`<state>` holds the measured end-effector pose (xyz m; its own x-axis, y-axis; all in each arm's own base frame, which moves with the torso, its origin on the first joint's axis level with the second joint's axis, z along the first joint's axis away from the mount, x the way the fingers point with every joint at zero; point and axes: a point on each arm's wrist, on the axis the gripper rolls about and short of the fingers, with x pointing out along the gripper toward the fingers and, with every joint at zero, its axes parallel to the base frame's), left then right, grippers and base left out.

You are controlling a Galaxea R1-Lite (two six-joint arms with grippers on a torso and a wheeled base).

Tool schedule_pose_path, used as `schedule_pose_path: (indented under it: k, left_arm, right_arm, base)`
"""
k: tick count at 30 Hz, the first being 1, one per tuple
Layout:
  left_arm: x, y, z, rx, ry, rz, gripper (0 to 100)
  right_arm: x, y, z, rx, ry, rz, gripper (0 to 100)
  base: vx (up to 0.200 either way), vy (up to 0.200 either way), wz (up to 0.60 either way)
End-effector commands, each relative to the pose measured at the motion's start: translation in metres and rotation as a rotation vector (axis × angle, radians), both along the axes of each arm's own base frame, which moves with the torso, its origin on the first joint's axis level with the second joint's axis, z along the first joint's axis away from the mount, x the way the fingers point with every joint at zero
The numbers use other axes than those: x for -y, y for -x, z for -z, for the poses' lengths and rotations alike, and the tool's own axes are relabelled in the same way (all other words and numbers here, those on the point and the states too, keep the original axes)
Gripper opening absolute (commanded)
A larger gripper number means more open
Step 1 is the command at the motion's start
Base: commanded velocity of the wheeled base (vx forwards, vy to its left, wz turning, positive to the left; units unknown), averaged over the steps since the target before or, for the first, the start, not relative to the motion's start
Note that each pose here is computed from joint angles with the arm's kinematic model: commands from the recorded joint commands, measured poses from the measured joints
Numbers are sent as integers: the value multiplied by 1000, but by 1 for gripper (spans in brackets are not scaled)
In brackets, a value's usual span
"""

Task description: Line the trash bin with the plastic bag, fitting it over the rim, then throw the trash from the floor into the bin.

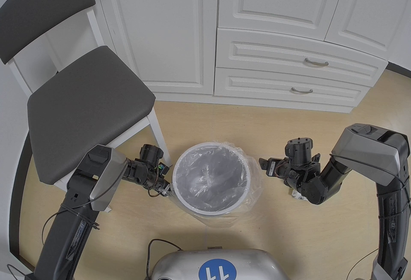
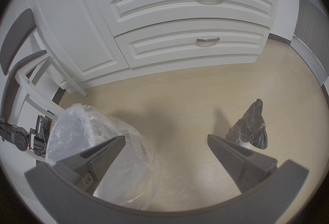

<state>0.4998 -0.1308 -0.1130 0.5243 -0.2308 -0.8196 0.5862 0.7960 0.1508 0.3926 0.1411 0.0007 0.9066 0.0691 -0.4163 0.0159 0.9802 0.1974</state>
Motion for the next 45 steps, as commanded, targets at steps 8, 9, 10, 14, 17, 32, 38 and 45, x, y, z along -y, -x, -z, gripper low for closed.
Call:
schedule_pose_path:
  k: [8, 9, 10, 14, 17, 32, 38, 45]
  left_arm:
    - [0, -4, -42, 87, 25, -9, 100]
    - [-1, -1, -49, 85, 27, -9, 100]
    - [-3, 2, -55, 77, 26, -10, 100]
    - [-12, 21, -72, 47, 22, -15, 100]
    - [-16, 29, -78, 50, 33, -18, 100]
    - [-19, 74, -93, 96, 224, -171, 100]
    - [-22, 81, -103, 104, 211, -180, 100]
    - [-24, 100, -120, 119, 159, -208, 100]
  right_arm:
    - [1, 5, -12, 12, -17, -24, 100]
    - [1, 6, -14, 12, -21, -31, 100]
    - [1, 7, -15, 13, -24, -33, 100]
    - [2, 7, -18, 19, -26, -31, 100]
    - [2, 8, -21, 23, -27, -31, 100]
    - [6, 15, -34, 37, -38, -40, 100]
    - [11, 13, -37, 44, -39, -26, 100]
    - [18, 30, -55, 62, 17, -50, 100]
  base:
    - [0, 0, 0]
    - [0, 0, 0]
    - [0, 0, 0]
    - [0, 0, 0]
    - [0, 0, 0]
    - [0, 0, 0]
    - [0, 0, 0]
    - [0, 0, 0]
